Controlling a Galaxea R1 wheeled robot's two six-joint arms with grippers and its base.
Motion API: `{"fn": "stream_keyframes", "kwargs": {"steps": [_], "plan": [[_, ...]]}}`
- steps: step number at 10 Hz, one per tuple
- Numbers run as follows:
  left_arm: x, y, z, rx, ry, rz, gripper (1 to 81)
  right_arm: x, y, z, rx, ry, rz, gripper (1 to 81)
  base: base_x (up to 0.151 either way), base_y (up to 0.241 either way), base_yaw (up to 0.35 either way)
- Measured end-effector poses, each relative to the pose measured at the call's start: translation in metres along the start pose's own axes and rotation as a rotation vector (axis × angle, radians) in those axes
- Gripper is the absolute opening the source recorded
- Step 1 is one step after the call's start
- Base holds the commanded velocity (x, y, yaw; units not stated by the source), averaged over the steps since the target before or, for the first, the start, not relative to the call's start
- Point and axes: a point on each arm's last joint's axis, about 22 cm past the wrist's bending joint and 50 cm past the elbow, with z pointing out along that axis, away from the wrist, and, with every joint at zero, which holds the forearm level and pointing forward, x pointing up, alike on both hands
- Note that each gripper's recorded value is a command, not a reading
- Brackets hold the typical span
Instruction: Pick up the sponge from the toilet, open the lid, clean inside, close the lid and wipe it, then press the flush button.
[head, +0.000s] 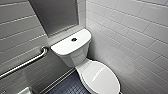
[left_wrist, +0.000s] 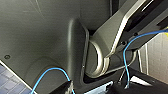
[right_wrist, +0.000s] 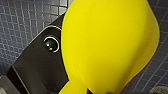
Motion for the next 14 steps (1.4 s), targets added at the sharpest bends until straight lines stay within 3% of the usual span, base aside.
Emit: {"fn": "stream_keyframes", "kwargs": {"steps": [5, 8, 9, 14], "plan": [[-0.045, 0.031, -0.027, -0.009, -0.037, -0.031, 81.1, -0.077, 0.005, 0.007, -0.034, -0.045, -0.026, 1.0, 0.000, 0.000, 0.000], [-0.075, 0.041, -0.044, -0.003, -0.064, -0.052, 81.1, -0.160, -0.022, 0.020, 0.014, -0.135, -0.042, 1.0, 0.000, 0.000, 0.000], [-0.075, 0.044, -0.047, -0.003, -0.055, -0.046, 81.1, -0.171, -0.021, 0.014, 0.016, -0.144, -0.052, 1.0, 0.000, 0.000, 0.000], [-0.066, 0.052, -0.064, 0.025, 0.033, 0.028, 81.1, -0.167, -0.044, -0.013, 0.065, -0.058, -0.113, 1.0, 0.000, 0.000, 0.000]]}}
